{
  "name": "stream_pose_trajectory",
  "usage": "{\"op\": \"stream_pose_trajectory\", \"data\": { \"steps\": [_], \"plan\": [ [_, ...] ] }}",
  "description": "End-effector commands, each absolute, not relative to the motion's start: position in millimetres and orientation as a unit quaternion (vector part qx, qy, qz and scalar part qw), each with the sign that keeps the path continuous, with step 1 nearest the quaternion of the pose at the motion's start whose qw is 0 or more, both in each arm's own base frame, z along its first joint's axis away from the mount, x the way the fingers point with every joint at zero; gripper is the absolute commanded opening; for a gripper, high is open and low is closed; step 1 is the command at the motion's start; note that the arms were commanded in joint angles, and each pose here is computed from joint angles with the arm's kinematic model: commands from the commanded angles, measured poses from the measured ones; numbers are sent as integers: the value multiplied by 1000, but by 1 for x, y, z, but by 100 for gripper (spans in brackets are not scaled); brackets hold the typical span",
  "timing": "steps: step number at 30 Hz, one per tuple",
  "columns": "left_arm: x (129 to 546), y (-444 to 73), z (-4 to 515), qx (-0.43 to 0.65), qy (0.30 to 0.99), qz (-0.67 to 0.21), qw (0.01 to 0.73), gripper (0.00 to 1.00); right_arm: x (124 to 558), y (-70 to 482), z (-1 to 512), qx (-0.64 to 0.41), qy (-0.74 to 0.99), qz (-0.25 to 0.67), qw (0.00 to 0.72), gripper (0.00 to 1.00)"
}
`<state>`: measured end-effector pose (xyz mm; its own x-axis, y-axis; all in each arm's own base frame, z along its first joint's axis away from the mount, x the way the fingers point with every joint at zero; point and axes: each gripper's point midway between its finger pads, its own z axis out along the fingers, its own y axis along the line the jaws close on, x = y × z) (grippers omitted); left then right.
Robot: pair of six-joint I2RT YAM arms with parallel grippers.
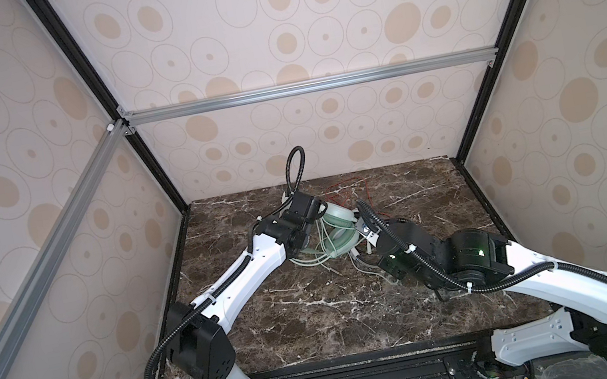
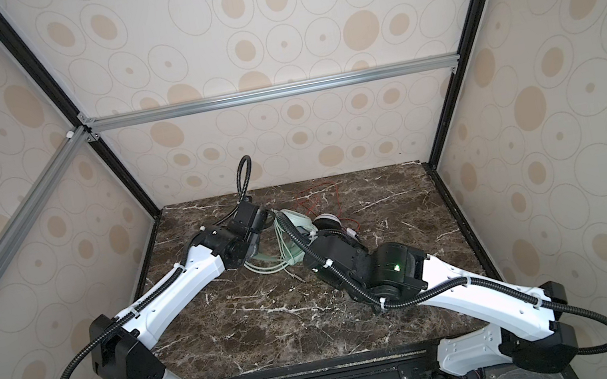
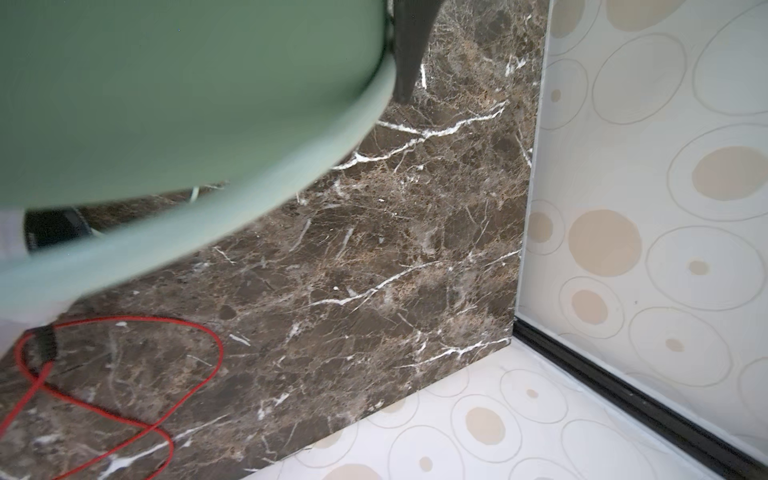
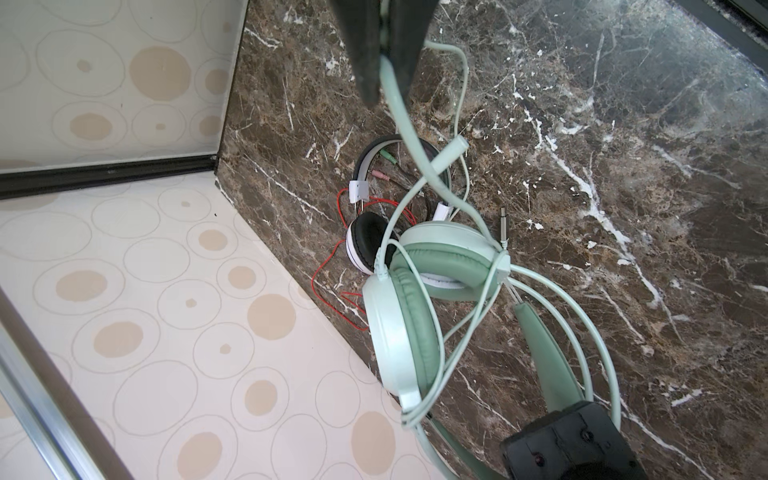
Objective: Wrap the headphones
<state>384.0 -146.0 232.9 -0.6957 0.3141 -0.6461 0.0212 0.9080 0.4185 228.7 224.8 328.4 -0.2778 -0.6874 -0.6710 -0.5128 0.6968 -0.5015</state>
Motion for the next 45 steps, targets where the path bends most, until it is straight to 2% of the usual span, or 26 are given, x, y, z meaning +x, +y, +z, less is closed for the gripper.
{"op": "stream_pose_trajectory", "data": {
  "steps": [1,3,11,16,24,33,39,41,43,45],
  "plan": [
    [384,-171,249,126,896,131,404,0,238,228,347,-388,768,-125,494,0],
    [377,-187,240,164,900,98,392,0,246,227,350,-386,764,-133,500,0],
    [334,-235,218,273,892,17,360,0,275,224,359,-383,767,-59,510,0],
    [311,-259,214,328,872,-1,364,0,289,239,341,-417,759,0,501,7],
    [299,-274,219,350,856,-35,379,0,320,239,317,-379,786,107,477,7],
    [294,-276,232,349,848,-59,396,0,345,255,278,-347,811,230,411,12],
    [290,-278,228,351,847,-73,392,0,355,245,264,-299,815,291,402,14],
    [290,-280,231,349,847,-83,392,0,357,241,258,-289,818,309,390,25],
    [291,-282,235,342,848,-99,393,0,358,236,250,-279,824,317,379,42],
    [295,-281,240,330,851,-118,391,0,357,232,241,-268,829,322,369,50]
  ]
}}
